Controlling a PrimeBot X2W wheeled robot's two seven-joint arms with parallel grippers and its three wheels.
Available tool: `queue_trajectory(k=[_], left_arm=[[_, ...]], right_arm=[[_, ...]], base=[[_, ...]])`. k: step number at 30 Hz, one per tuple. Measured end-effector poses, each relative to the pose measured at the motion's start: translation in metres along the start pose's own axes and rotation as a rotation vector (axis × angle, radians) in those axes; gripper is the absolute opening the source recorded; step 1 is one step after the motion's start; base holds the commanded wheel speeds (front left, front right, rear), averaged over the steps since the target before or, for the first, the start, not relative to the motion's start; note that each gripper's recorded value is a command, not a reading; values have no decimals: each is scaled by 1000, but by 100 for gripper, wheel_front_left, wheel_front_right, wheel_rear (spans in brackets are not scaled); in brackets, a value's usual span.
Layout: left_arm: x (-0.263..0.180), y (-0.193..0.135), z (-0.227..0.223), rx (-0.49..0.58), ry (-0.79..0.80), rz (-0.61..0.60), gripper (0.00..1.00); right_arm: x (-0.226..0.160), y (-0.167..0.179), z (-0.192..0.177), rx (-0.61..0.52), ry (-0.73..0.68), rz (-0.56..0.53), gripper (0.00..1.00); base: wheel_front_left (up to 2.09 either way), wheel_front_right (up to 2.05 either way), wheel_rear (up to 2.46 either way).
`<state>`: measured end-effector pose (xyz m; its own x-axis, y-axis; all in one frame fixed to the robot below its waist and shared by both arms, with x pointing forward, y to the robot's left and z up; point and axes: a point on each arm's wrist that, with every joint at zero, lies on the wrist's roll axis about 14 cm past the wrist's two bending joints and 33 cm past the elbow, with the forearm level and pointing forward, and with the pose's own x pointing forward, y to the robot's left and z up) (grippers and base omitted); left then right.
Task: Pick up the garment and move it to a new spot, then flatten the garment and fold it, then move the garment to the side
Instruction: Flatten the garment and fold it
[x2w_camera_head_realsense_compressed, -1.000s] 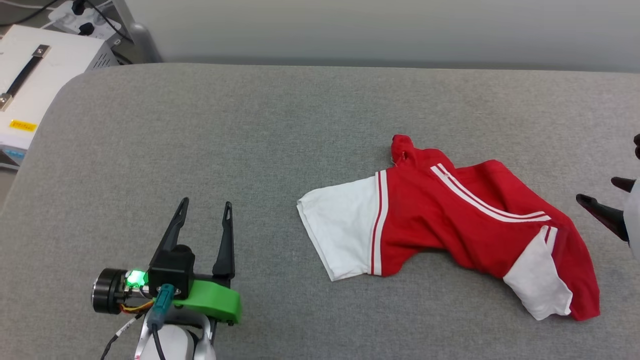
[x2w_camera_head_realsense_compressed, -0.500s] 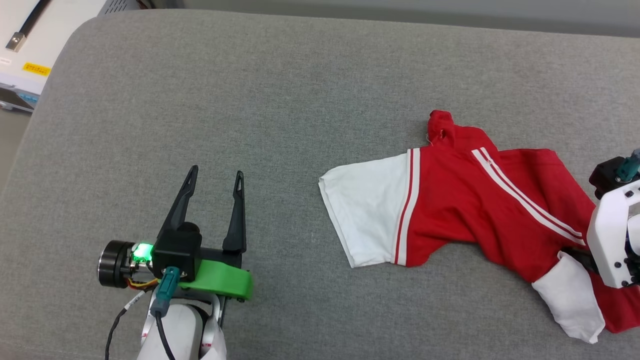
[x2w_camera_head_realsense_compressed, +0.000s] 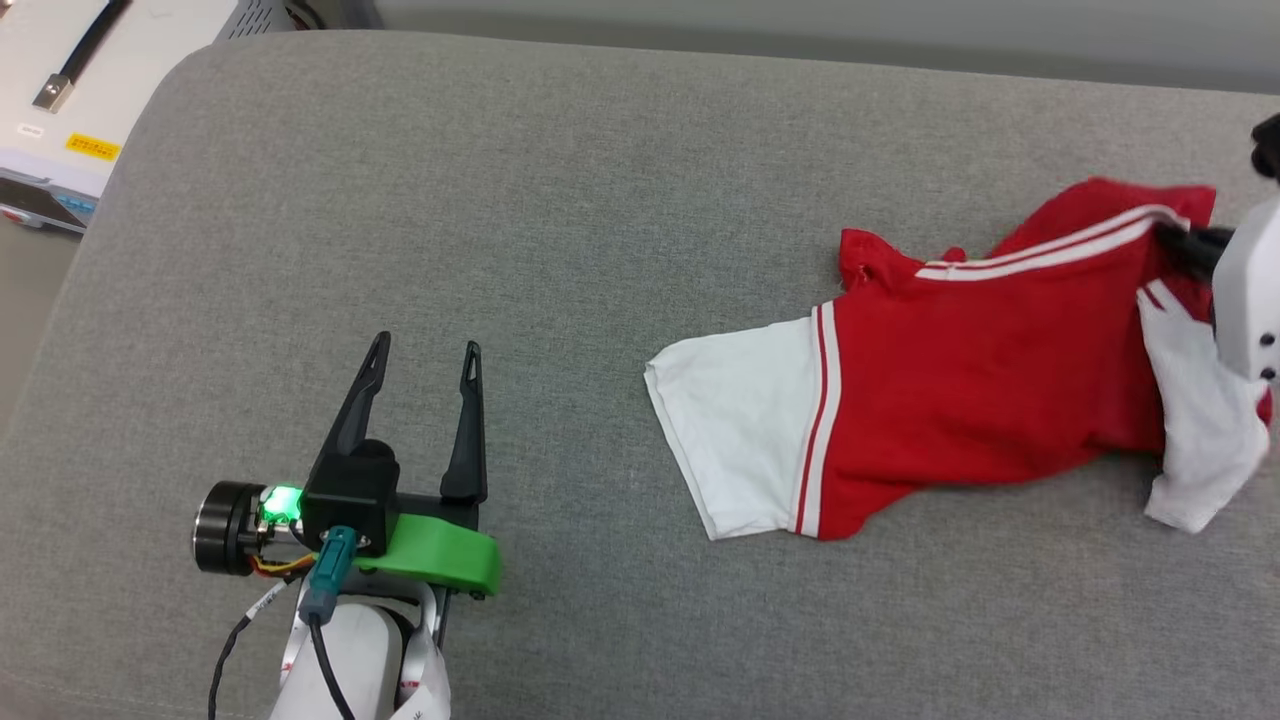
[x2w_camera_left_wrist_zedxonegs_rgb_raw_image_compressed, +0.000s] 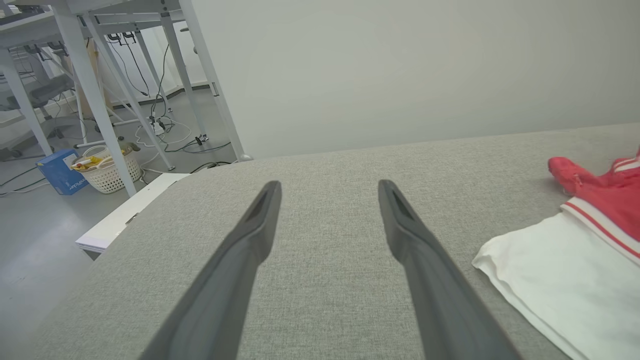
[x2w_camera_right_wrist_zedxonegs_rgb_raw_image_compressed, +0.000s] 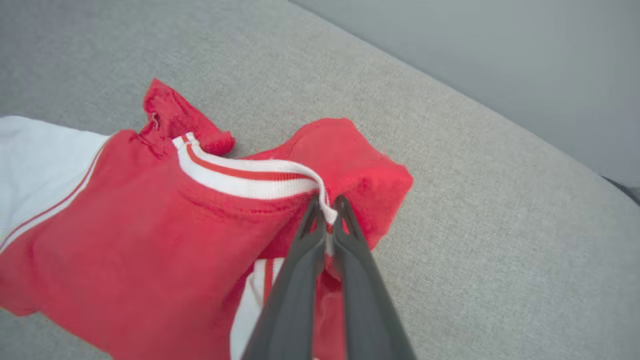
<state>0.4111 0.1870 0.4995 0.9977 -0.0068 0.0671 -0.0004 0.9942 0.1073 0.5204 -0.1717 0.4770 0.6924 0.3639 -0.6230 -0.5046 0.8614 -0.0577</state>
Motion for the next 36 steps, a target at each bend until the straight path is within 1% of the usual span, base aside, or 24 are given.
queue_trajectory(k=[3, 5, 9, 11, 13, 15, 19, 21, 24, 32, 34, 36], left_arm=[[-1, 1, 3, 0, -6, 5, 100], [-2, 2, 5, 0, -12, 11, 100], [-7, 2, 7, -4, -16, 15, 100], [-11, 2, 8, -6, -14, 14, 100], [-14, 1, 8, -8, -13, 13, 100], [-18, 0, 8, -10, -12, 12, 100], [-26, -5, 7, -15, -7, 1, 100], [-29, -8, 8, -18, -7, -8, 100], [-31, -13, 10, -22, -12, -21, 100], [-32, -22, 14, -28, -23, -46, 100], [-32, -21, 13, -27, -22, -45, 100], [-32, -21, 12, -27, -19, -45, 100]], right_arm=[[-9, -10, 33, -35, -110, -36, 0], [-15, -13, 45, -52, -159, -50, 0], [-29, -17, 52, -100, -215, -74, 0], [-36, -14, 47, -114, -226, -71, 0], [-39, -7, 28, -123, -204, -55, 0], [-44, 4, 2, -136, -169, -31, 0], [-55, 29, -46, -95, -116, 24, 0], [-63, 39, -76, -52, -75, 44, 0], [-78, 47, -114, 15, -28, 46, 0], [-109, 64, -206, 222, 71, -4, 0], [-111, 74, -219, 272, 78, -1, 0], [-111, 77, -221, 302, 57, -12, 0]], base=[[0, 0, 0], [0, 0, 0], [0, 0, 0], [0, 0, 0], [0, 0, 0], [0, 0, 0], [0, 0, 0], [0, 0, 0], [0, 0, 0], [0, 0, 0], [0, 0, 0], [0, 0, 0]])
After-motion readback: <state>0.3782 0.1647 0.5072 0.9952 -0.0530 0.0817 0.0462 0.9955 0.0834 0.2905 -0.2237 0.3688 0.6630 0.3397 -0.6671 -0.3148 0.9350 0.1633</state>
